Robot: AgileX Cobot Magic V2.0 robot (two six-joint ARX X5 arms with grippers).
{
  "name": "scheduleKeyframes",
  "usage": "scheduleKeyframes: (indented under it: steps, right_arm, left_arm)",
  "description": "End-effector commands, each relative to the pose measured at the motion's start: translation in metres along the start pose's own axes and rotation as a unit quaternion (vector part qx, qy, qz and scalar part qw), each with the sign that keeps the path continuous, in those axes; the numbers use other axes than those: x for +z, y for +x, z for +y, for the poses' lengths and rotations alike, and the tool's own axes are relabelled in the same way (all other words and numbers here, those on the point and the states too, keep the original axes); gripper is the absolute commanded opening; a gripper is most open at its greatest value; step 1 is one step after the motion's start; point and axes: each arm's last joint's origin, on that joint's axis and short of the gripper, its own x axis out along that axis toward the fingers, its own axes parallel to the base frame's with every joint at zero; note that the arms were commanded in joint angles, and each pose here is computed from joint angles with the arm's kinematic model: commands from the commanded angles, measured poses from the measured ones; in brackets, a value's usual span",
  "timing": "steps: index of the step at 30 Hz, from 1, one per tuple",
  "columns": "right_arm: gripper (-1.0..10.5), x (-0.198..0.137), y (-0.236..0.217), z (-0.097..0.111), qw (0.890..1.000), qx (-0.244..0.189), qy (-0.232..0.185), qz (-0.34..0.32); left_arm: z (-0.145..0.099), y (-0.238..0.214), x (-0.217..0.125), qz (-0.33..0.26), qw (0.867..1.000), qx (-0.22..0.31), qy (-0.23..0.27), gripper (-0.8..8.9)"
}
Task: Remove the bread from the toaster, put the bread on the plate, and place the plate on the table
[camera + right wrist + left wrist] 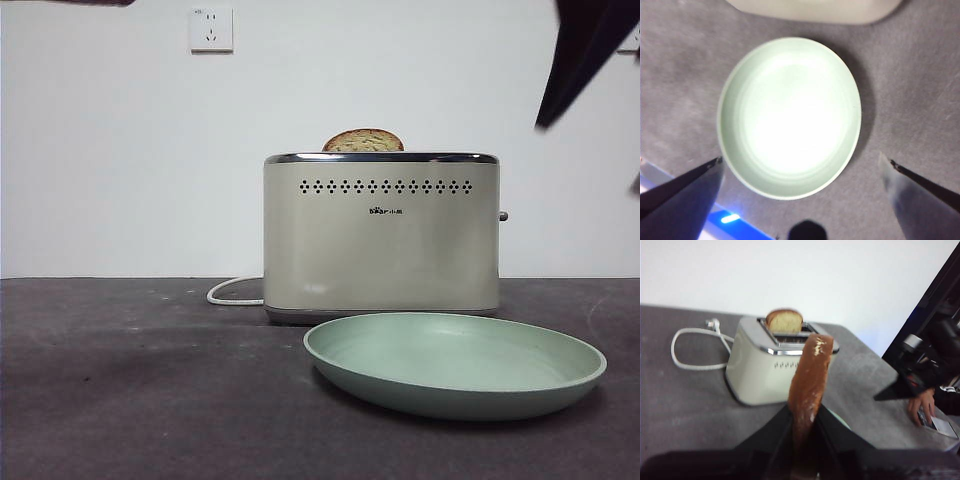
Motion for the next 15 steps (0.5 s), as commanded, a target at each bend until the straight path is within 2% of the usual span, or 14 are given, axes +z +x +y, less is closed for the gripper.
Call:
scheduleKeyframes:
  steps: [1,8,12,15]
  right_arm:
    - [5.9,0.006,0.021,-0.010,0.999,0.001,0.016,0.029]
    - [5.9,0.011,0.072,-0.034,0.994,0.006,0.045,0.101]
    - [4.9,0.011,0.090,-0.043,0.991,0.007,0.051,0.122]
    - [4.7,0.012,0.099,-0.046,0.991,0.007,0.049,0.126]
  left_arm:
    - [-0.001,-0.005,-0.004,0.005,1.000,-0.010,-0.006,-0.07]
    - [-0.002,-0.006,-0.009,0.038,0.998,-0.044,-0.011,-0.07]
    - [-0.002,-0.006,-0.010,0.046,0.998,-0.051,-0.017,-0.07]
    - [-0.001,-0.006,-0.012,0.058,0.997,-0.045,-0.021,-0.07]
